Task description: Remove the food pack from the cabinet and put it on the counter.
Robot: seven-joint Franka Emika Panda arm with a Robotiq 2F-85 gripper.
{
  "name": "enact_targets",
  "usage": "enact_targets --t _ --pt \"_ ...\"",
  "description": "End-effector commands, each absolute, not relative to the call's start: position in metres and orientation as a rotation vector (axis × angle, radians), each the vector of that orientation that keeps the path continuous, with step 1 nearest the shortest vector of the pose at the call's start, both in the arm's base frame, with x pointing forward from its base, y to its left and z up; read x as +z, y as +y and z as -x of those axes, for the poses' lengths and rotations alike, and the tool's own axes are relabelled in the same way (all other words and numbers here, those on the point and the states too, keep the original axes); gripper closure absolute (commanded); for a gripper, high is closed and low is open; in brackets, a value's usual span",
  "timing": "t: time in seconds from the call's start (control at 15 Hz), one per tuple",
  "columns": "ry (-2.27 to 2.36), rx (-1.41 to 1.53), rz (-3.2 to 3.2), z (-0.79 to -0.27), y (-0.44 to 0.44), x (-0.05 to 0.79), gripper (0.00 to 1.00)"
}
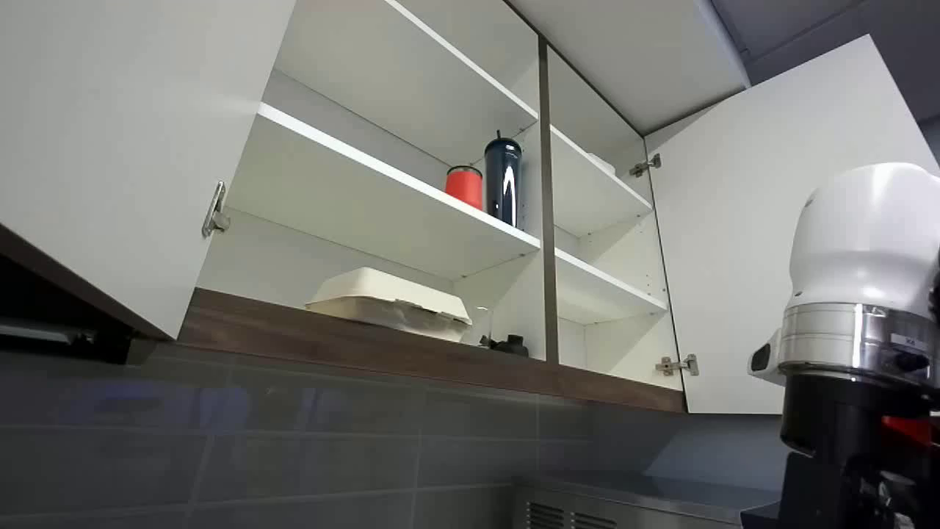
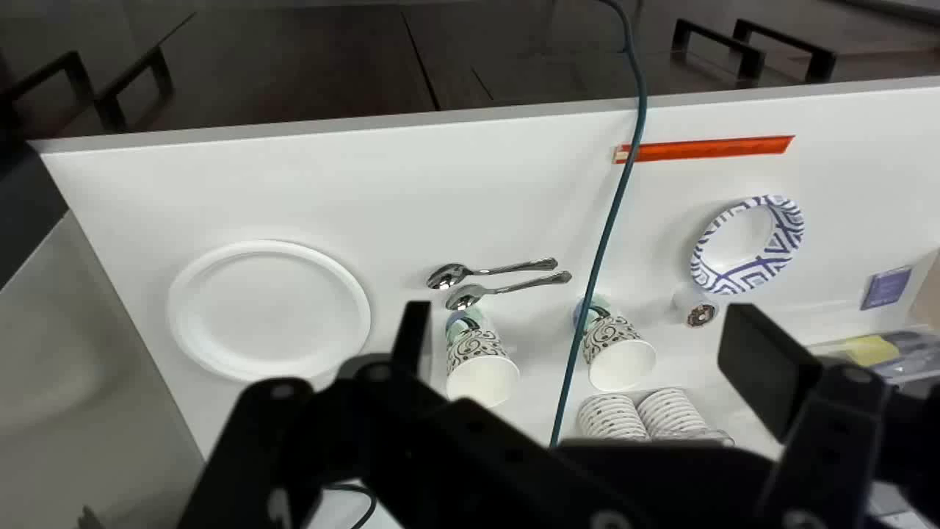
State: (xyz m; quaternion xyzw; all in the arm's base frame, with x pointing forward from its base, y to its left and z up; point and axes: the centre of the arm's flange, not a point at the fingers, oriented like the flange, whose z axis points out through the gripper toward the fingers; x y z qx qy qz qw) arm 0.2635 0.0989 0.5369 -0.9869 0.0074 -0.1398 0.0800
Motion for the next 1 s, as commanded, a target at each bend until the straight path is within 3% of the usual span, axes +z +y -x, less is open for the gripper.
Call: enact_targets --t 0.0,0.67,0.93 --pt "0.022 -0.418 2.952 -0.263 0.099 0.537 0.0" --pt "0.022 -0.418 2.952 -0.263 0.099 0.537 0.0" --pt "0.376 -0.345 2.853 -0.283 0.132 0.552 0.0"
